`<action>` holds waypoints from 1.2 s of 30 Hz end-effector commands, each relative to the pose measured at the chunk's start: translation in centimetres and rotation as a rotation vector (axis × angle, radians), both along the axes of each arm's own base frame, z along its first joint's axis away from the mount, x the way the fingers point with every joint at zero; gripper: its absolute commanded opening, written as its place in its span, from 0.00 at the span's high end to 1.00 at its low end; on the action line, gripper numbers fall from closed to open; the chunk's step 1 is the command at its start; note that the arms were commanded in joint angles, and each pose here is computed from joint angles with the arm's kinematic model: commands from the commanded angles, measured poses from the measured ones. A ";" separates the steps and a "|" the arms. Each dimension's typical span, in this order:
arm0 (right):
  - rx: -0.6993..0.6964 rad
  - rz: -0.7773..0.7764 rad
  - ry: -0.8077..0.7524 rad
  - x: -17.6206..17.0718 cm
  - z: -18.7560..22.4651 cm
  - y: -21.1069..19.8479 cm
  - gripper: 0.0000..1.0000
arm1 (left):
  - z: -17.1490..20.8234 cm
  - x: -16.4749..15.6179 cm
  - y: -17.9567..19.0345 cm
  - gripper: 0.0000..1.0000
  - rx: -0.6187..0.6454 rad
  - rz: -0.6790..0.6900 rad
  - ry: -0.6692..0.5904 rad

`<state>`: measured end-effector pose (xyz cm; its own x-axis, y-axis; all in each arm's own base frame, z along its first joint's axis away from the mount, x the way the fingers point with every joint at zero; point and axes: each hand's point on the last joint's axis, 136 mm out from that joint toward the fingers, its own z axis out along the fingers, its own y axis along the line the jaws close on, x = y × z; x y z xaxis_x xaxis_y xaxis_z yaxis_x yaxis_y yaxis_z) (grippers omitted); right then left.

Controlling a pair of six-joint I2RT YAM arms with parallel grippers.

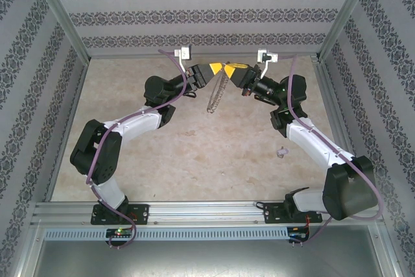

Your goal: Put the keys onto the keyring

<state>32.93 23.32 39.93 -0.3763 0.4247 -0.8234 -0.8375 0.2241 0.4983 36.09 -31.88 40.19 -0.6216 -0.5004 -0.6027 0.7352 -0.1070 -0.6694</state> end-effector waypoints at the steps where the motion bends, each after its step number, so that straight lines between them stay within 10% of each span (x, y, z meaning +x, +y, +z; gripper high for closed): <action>1: 0.039 -0.005 -0.087 -0.7 2.5 -0.1 1.00 | 1.4 -1.2 0.1 0.81 -0.037 0.001 -0.072; 15: 0.031 0.003 -0.038 -0.2 1.4 -0.2 1.00 | 1.1 -1.2 -0.3 1.00 0.017 0.007 -0.087; 17: 0.037 -0.009 -0.001 0.3 0.9 -1.0 0.71 | 0.6 -1.3 -0.6 1.00 0.072 0.013 -0.092; 20: 0.043 -0.035 0.044 0.7 0.1 -2.5 0.53 | -0.6 -1.6 -0.9 1.00 0.189 0.026 -0.123; 36: -0.070 0.108 0.178 -3.6 -3.4 -3.4 0.50 | -4.7 -4.9 -0.4 1.00 0.764 -0.068 -0.399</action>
<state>31.18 19.21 37.10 -0.5203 0.3888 -0.7603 -0.7433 0.2322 0.6274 33.40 -32.75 36.42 -0.3857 0.0149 -0.9225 0.8955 0.2468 -0.3704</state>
